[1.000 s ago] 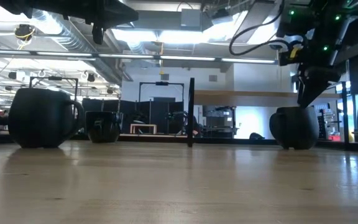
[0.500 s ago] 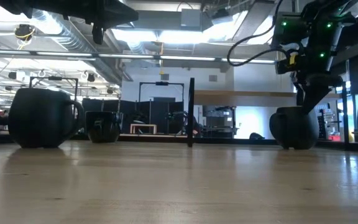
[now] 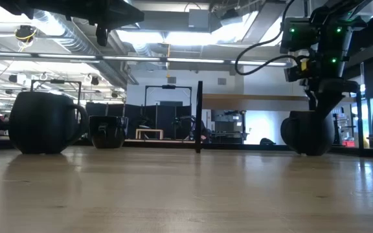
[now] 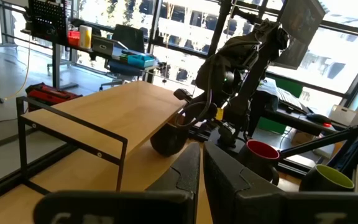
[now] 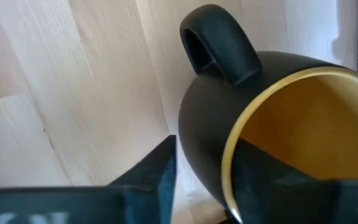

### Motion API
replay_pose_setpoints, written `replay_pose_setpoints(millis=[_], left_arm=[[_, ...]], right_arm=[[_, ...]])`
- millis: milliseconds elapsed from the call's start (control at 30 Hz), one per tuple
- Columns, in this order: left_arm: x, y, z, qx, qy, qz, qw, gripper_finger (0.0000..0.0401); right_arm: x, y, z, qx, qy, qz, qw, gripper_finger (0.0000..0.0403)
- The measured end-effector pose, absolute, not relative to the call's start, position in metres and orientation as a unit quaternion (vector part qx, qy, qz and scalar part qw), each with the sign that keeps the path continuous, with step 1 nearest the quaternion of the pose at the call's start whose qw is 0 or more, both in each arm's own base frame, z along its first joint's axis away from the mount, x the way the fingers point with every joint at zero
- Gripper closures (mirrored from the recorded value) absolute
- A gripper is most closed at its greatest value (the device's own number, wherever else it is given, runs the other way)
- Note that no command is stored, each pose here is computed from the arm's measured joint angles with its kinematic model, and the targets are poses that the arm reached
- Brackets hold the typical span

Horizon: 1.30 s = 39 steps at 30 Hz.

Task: Place coffee mugs
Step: Put the yellow mug on the shelf

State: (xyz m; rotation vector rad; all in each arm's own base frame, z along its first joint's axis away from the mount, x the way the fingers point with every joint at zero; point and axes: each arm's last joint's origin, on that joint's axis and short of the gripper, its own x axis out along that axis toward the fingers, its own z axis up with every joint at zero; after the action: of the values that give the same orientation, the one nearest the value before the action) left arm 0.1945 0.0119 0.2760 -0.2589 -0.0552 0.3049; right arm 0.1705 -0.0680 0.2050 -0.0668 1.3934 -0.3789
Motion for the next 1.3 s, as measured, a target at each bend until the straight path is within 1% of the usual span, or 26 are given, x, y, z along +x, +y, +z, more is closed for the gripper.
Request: replay_pose_setpoints(millis=[233, 300, 500, 600, 1033, 1200, 1300], left_arm=[[0.194, 0.012, 0.277, -0.129, -0.03, 0.151, 0.98, 0.0387], [0.194, 0.012, 0.277, -0.129, -0.03, 0.151, 0.98, 0.0387], [0.194, 0.012, 0.277, -0.129, -0.03, 0.151, 0.98, 0.0387], [0.194, 0.012, 0.277, -0.129, -0.03, 0.151, 0.98, 0.0387], [0.194, 0.011, 0.277, -0.129, -0.029, 0.141, 0.981, 0.0387], [0.194, 0.011, 0.277, -0.129, -0.028, 0.141, 0.981, 0.0387], [0.194, 0.011, 0.277, -0.129, -0.028, 0.141, 0.981, 0.0387]], right_arm=[[0.17, -0.067, 0.204, -0.04, 0.643, -0.144, 0.752, 0.038], [0.171, -0.066, 0.204, -0.036, 0.642, -0.137, 0.753, 0.0394], [0.171, -0.066, 0.204, -0.032, 0.64, -0.132, 0.756, 0.039], [0.172, -0.065, 0.206, -0.017, 0.635, -0.114, 0.764, 0.0397], [0.182, -0.061, 0.229, 0.052, 0.59, -0.038, 0.805, 0.0399], [0.189, -0.057, 0.245, 0.043, 0.571, -0.028, 0.819, 0.0399], [0.192, -0.048, 0.247, 0.036, 0.569, -0.003, 0.821, 0.04]])
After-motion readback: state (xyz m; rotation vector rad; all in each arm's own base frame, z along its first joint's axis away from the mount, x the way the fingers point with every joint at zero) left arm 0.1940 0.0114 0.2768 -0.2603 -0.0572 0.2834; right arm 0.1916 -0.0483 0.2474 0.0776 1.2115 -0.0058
